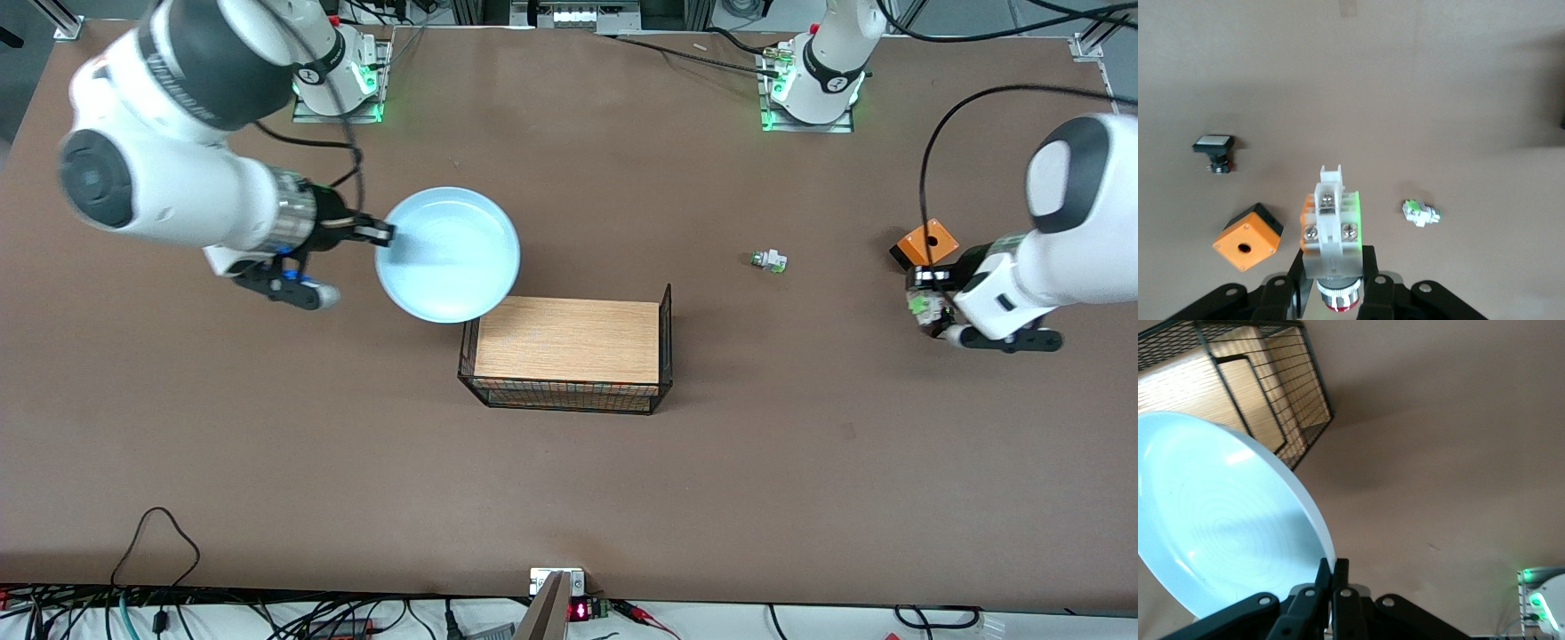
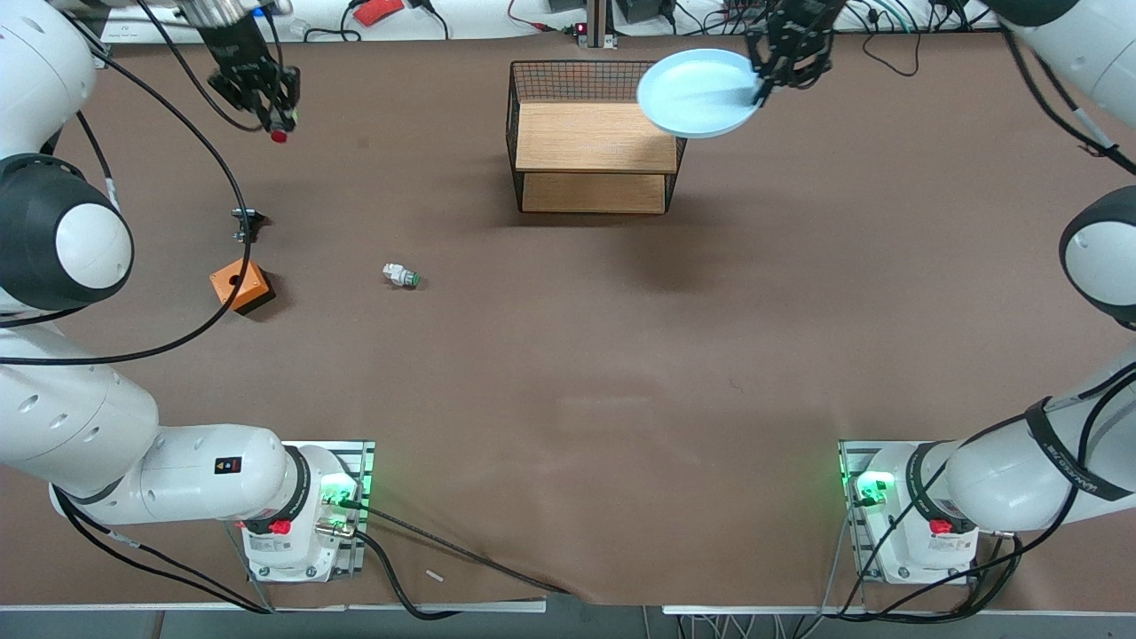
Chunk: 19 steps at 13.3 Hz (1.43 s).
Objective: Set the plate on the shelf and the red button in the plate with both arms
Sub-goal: 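Carry the blue plate with the right gripper onto the wooden basket, then release the plate with the right gripper while the left gripper carries the button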
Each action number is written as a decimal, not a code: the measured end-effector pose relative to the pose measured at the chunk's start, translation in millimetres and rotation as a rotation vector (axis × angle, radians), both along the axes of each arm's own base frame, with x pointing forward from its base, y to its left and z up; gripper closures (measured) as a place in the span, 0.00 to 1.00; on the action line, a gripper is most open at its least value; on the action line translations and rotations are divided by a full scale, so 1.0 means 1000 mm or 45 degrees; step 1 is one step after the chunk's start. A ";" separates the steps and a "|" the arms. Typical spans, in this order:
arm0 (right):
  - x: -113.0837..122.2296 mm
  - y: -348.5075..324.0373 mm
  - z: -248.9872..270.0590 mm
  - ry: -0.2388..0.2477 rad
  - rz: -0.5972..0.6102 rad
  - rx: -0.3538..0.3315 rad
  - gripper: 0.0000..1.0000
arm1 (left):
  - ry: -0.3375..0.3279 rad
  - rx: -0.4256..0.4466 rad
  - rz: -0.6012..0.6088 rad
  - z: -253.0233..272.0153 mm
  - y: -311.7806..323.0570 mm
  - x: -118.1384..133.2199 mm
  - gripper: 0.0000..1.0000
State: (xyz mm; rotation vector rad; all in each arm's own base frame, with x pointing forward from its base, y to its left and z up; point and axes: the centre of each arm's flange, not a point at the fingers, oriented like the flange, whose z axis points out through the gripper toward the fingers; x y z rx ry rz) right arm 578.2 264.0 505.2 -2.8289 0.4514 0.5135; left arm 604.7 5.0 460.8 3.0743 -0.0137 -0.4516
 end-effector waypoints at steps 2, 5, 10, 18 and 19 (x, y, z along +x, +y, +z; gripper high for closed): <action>-0.001 0.021 -0.014 -0.035 0.005 0.010 0.97 | -0.025 0.001 0.012 0.032 0.006 0.002 0.66; -0.003 0.061 -0.044 -0.114 0.023 -0.021 0.97 | -0.060 0.003 0.023 0.061 0.012 -0.002 0.66; -0.018 0.133 -0.090 -0.204 -0.014 -0.071 0.97 | -0.055 0.002 0.021 0.059 0.011 -0.002 0.66; -0.008 0.164 -0.137 -0.304 -0.100 -0.011 0.97 | -0.054 0.002 0.023 0.059 0.012 -0.001 0.66; -0.008 0.168 -0.143 -0.312 -0.105 -0.005 0.97 | -0.054 0.002 0.021 0.059 0.011 -0.001 0.66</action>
